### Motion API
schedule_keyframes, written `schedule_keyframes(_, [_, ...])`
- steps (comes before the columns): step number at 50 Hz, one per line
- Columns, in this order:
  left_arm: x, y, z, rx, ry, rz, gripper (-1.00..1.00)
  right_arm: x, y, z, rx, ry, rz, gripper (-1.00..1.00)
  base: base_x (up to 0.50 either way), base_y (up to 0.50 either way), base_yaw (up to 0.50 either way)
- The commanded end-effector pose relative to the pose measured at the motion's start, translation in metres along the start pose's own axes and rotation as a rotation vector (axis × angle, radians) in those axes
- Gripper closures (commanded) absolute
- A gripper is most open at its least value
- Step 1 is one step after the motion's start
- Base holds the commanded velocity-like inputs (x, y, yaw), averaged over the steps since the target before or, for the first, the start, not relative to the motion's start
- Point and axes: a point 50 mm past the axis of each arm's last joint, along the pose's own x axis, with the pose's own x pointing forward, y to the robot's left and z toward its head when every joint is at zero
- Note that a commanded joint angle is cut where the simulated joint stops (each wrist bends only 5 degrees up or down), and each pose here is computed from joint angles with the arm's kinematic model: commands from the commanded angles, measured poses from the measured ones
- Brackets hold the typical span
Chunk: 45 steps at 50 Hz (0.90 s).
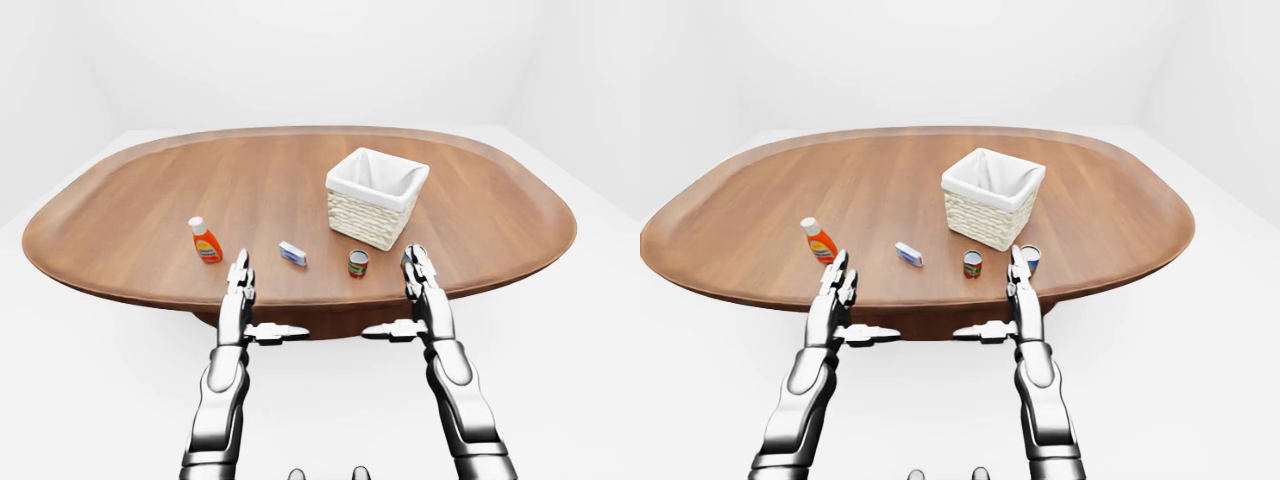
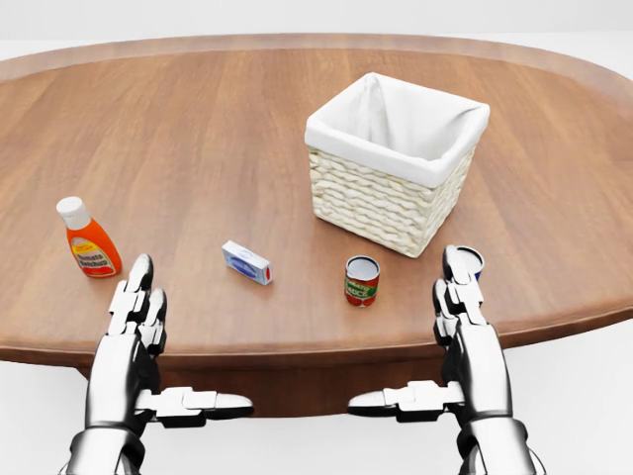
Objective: Pick up the alphabet soup and the cream cheese box, and put them in the basket.
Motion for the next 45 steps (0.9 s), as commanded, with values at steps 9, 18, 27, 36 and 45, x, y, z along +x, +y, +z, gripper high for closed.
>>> schedule_keyframes(9, [0.0018, 0.0084, -0.0028, -0.015, 0.01, 0.008, -1.0, -0.0012, -0.0035, -0.0017, -0.027, -0.002, 0.026, -1.0, 0.0, 0.0, 0.0])
schedule_keyframes(18, [0.0022, 0.008, -0.003, -0.012, 0.012, 0.008, -1.0, -0.0001, -0.004, -0.0036, -0.021, 0.009, 0.025, -1.0, 0.0, 0.0, 0.0])
schedule_keyframes(27, [0.0029, 0.0081, -0.0045, -0.013, 0.013, 0.008, -1.0, 0.001, -0.0044, -0.0055, -0.02, 0.016, 0.023, -1.0, 0.0, -0.04, 0.0])
schedule_keyframes(36, [0.0018, 0.0073, -0.002, -0.005, 0.0, 0.008, -1.0, 0.0014, -0.0037, -0.0065, -0.032, 0.022, 0.024, -1.0, 0.0, -0.17, 0.0])
schedule_keyframes(45, [0.0022, 0.0075, -0.003, -0.002, 0.001, 0.007, -1.0, 0.0009, -0.0029, -0.0057, -0.036, 0.023, 0.024, -1.0, 0.0, -0.17, 0.0])
